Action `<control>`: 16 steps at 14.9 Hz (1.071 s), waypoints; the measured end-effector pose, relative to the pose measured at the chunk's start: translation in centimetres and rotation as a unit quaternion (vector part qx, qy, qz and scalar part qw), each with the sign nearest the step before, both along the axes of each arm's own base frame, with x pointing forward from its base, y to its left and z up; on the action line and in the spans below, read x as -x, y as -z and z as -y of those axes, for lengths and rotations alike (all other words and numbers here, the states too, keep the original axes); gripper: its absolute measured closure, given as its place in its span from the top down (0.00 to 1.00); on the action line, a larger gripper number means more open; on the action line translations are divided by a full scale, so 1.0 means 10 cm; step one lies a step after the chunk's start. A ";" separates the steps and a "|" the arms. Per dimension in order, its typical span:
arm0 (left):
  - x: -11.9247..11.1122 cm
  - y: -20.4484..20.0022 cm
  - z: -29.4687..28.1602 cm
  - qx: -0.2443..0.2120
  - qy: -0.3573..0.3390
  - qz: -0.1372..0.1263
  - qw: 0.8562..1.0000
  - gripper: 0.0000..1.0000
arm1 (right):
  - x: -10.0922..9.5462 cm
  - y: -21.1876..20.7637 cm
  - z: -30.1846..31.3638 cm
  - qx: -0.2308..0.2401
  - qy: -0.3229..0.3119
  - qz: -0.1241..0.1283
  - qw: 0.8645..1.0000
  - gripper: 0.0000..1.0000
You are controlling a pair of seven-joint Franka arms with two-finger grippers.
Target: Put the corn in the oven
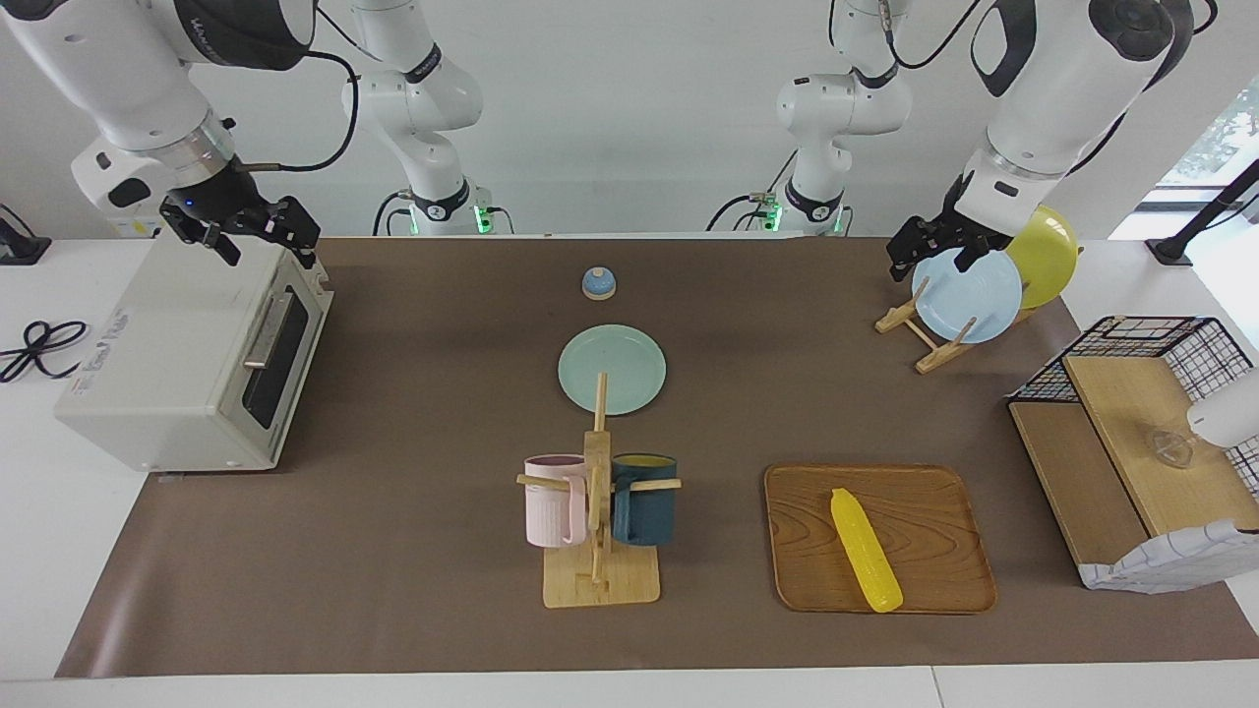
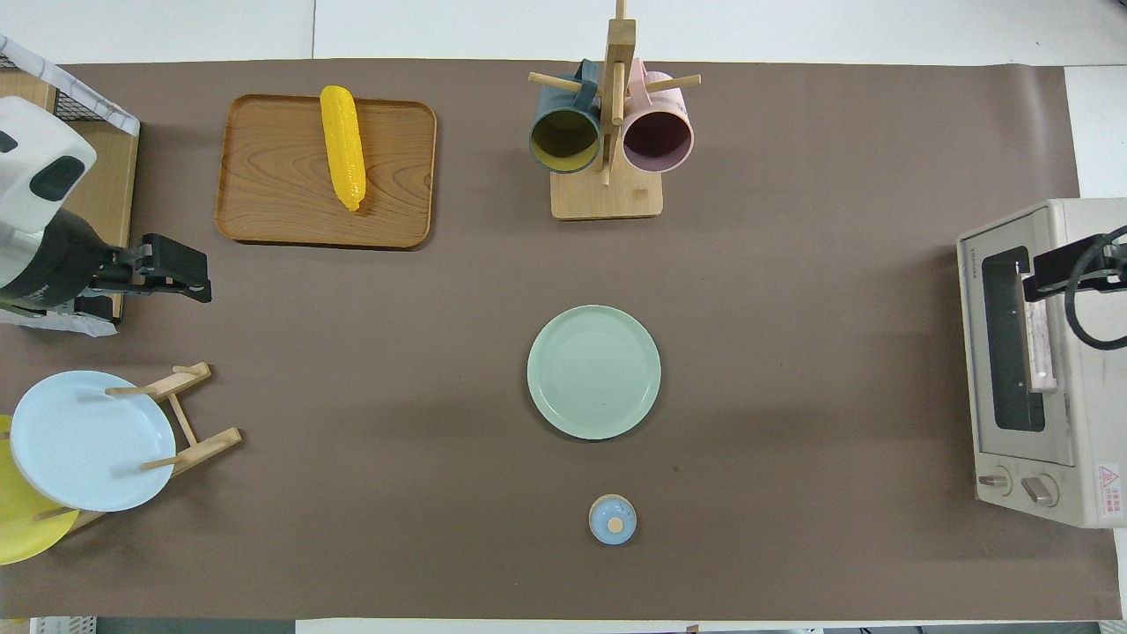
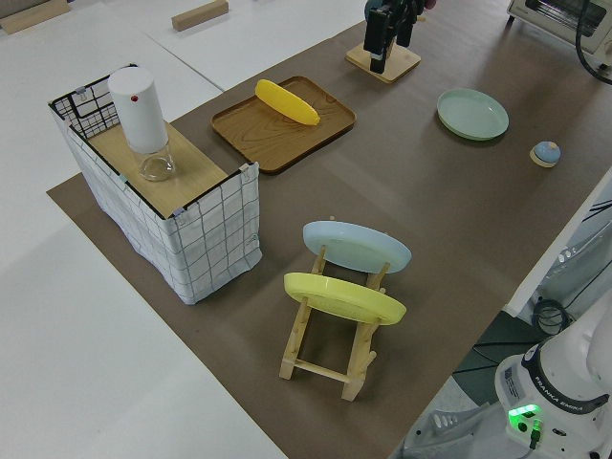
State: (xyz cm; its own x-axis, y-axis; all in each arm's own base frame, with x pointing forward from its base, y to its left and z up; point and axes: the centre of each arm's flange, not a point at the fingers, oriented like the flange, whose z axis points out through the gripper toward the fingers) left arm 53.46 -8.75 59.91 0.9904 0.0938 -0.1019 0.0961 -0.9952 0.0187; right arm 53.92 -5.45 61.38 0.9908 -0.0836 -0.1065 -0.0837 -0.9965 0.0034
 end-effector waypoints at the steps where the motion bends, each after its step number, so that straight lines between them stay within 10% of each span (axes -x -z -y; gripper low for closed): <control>1: 0.00 0.00 0.00 0.000 0.000 0.000 1.000 1.00 | 0.00 0.00 0.00 0.000 0.000 0.000 1.000 1.00; 13: -0.02 -0.01 0.00 0.001 0.000 0.009 1.000 1.00 | 0.01 0.02 0.01 -0.001 0.001 -0.003 1.000 1.00; 16: -0.09 -0.03 0.01 0.005 -0.002 0.034 0.999 1.00 | 0.02 0.12 0.03 -0.003 -0.012 -0.002 1.000 0.68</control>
State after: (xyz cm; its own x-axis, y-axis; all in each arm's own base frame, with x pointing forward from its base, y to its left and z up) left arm 54.35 -8.86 60.20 0.9948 0.0960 -0.0347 0.0973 -0.9946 0.0358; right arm 53.68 -5.73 60.19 0.9921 -0.0597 -0.1103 -0.0602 -0.9982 -0.0019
